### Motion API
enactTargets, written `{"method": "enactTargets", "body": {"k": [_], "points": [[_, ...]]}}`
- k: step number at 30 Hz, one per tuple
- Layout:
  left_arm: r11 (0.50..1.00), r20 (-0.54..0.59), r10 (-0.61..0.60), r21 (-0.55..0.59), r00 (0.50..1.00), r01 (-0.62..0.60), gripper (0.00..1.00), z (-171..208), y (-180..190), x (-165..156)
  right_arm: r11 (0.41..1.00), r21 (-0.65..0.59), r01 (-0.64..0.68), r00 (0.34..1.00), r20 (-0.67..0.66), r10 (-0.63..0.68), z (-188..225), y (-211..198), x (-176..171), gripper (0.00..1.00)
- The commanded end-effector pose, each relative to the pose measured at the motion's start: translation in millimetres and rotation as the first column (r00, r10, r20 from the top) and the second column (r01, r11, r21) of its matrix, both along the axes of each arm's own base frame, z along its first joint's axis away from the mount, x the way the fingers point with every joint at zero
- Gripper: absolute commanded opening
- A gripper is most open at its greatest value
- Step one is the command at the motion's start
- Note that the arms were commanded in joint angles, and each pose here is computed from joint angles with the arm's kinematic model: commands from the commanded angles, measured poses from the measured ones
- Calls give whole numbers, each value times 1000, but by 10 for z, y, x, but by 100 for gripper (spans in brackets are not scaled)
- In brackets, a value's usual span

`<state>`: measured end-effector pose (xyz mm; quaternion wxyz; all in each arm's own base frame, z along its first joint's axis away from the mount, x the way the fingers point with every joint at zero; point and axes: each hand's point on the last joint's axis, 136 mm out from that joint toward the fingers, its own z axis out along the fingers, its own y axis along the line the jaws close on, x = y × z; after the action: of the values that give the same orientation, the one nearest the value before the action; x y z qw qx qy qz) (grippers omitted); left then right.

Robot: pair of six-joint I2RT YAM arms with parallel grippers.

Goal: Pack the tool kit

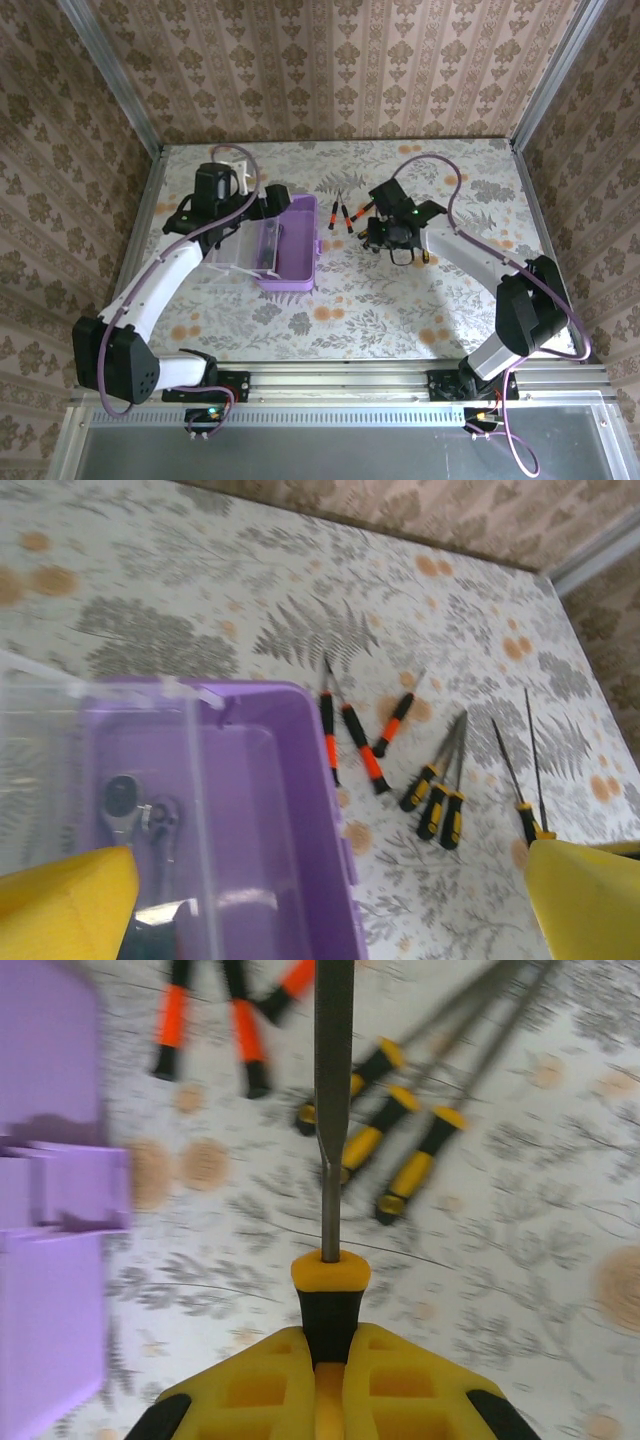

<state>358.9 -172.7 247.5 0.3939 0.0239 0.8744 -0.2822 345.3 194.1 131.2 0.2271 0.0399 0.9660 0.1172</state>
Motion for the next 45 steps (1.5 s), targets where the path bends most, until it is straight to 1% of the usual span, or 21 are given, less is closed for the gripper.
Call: {"method": "enactTargets", "body": {"k": [1, 4, 6, 11, 13, 16, 18, 20, 22, 24, 25, 26, 27, 29, 33, 38, 40, 42, 43, 45], "points": [[996, 68, 86, 3, 994, -87, 100, 254, 314, 112, 997, 62, -43, 999, 8, 42, 78, 438, 65, 6], [985, 61, 170, -10, 984, -170, 100, 234, 592, 212, 985, 140, -105, 994, 1, 106, 81, 955, 83, 6], [977, 51, 211, -15, 976, -211, 100, 216, 735, 255, 968, 201, -149, 989, 26, 146, 143, 1331, 129, 6], [955, 46, 295, 8, 954, -296, 100, 179, 1034, 308, 914, 309, -263, 965, 60, 257, 300, 2181, 82, 6], [951, 41, 308, 0, 950, -309, 100, 181, 1078, 319, 899, 331, -288, 957, 62, 283, 308, 2418, 68, 6], [954, 36, 301, -17, 953, -301, 100, 176, 1059, 323, 874, 394, -286, 954, 27, 300, 208, 2690, 98, 6], [955, 30, 295, -29, 955, -294, 100, 171, 1035, 326, 863, 424, -275, 954, 10, 299, 149, 2808, 141, 6], [956, 27, 292, -29, 956, -292, 100, 168, 1032, 330, 847, 453, -280, 949, -1, 314, 114, 2930, 171, 9], [955, 31, 295, -27, 955, -294, 100, 177, 1043, 334, 849, 454, -271, 949, -21, 314, 52, 2987, 190, 11], [952, 32, 304, -23, 952, -304, 100, 174, 1077, 337, 852, 452, -265, 950, -31, 312, 32, 3010, 222, 15], [951, 29, 308, -24, 951, -307, 100, 167, 1088, 339, 852, 453, -261, 950, -35, 310, 16, 3021, 230, 21], [951, 28, 309, -29, 951, -308, 100, 175, 1094, 342, 853, 455, -257, 951, -38, 306, 12, 3029, 236, 24], [951, 29, 307, -34, 951, -306, 100, 181, 1091, 343, 852, 457, -255, 952, -38, 305, 14, 3034, 240, 24], [952, 26, 304, -39, 952, -303, 100, 170, 1082, 346, 844, 470, -260, 950, -32, 311, 67, 3059, 233, 30], [954, 24, 298, -48, 954, -297, 100, 177, 1066, 344, 828, 482, -289, 943, -6, 332, 212, 3071, 210, 34], [956, 22, 288, -68, 957, -286, 100, 189, 1030, 341, 816, 470, -337, 934, 60, 352, 516, 2937, 159, 35], [960, 20, 271, -73, 962, -269, 100, 186, 978, 334, 828, 436, -352, 934, 102, 343, 673, 2748, 155, 35], [968, 22, 245, -69, 969, -243, 100, 184, 887, 321, 874, 347, -341, 940, 139, 311, 739, 2387, 218, 35], [972, 20, 225, -67, 974, -224, 100, 172, 817, 311, 903, 289, -318, 947, 151, 285, 733, 2122, 281, 35], [981, 14, 181, -66, 983, -180, 100, 157, 653, 281, 958, 172, -230, 970, 119, 212, 565, 1495, 384, 35]]}}
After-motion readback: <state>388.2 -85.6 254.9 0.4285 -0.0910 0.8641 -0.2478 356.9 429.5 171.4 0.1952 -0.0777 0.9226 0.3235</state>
